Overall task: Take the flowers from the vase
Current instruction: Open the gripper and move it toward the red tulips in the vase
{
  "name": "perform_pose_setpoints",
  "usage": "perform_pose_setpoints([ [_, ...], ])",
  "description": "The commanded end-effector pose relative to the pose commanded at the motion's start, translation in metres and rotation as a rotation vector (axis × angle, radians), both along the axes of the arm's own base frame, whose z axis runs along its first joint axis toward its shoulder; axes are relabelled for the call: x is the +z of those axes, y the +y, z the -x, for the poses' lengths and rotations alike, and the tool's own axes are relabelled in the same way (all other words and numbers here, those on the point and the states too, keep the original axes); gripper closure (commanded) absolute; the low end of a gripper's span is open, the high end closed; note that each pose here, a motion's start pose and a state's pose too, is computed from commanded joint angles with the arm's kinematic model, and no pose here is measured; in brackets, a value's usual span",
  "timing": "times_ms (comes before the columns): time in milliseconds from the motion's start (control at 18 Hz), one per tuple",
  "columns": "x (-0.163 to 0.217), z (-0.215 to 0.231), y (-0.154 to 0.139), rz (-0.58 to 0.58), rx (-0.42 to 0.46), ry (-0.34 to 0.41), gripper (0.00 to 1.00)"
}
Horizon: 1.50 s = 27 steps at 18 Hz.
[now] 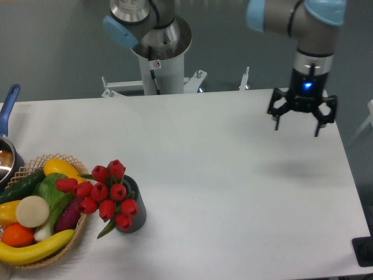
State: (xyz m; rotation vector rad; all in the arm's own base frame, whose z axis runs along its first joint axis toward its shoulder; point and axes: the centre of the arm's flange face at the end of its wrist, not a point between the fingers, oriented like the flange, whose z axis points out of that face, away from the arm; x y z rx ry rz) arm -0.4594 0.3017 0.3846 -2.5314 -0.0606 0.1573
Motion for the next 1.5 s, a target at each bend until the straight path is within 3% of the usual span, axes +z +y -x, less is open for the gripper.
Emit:
perform_pose_setpoints([
  [222,0.005,-0.022,0.024,-0.281,-0.102,-0.097,0.00],
  [556,-0.024,-0.051,0.094,-0.430,-0.266,-0.212,0.00],
  [778,-0.043,-0.066,0.143,-0.446,-0.359,-0.252,0.00],
  [944,-0.056,-0.084,0.146,-0.444,-0.375,-0.287,0.00],
  [1111,-0.057,-0.110,0.153,-0.519,-0.418,-0.342,0.00],
  [1500,-0.056,-0.128,0.189,-0.524,-0.498,-0.352,0.00],
])
